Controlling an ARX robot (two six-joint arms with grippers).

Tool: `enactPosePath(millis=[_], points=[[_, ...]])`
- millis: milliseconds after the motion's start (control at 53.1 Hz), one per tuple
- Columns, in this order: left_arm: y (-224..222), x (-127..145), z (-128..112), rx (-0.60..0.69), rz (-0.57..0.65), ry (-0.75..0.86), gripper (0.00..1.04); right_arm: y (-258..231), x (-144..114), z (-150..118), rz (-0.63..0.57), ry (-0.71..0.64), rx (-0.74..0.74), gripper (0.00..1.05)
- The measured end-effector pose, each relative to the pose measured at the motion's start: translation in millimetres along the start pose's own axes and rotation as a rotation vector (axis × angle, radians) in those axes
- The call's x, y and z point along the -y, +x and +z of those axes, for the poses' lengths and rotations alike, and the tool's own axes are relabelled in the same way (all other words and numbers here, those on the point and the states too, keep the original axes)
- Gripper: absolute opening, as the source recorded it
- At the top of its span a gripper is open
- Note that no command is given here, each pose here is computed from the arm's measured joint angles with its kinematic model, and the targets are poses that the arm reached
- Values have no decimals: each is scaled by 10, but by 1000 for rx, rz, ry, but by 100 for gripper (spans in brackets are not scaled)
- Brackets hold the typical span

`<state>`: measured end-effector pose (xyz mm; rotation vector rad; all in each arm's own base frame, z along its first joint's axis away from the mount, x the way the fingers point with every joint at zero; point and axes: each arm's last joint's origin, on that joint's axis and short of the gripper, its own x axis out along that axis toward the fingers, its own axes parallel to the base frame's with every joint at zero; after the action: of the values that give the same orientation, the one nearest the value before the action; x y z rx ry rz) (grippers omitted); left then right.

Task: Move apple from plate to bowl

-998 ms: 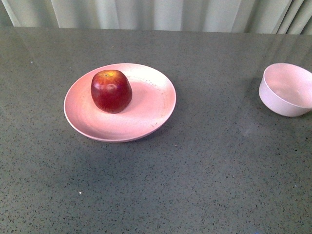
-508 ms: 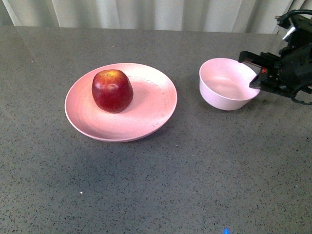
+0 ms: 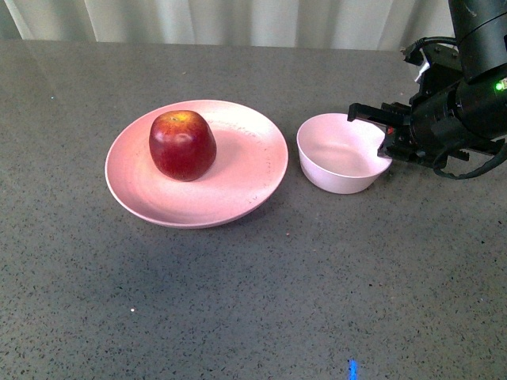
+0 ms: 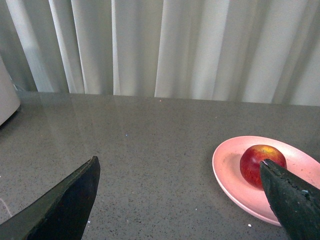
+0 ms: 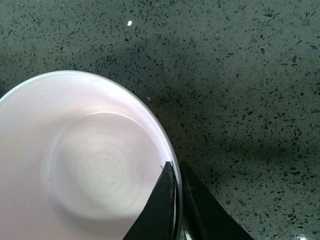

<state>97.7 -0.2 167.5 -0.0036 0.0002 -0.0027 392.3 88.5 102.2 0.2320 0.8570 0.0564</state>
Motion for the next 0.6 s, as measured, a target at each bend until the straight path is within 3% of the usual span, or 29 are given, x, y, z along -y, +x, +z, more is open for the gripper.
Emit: enactPosePath(millis=[113, 433, 602], points=[[0, 0, 0, 0, 0, 0, 96, 2, -4, 5, 9, 0, 5, 2], [0, 0, 0, 0, 0, 0, 96, -353, 97, 135, 16, -46, 142, 66], [0, 0, 0, 0, 0, 0, 96, -746, 220, 203, 8, -95, 255, 89]])
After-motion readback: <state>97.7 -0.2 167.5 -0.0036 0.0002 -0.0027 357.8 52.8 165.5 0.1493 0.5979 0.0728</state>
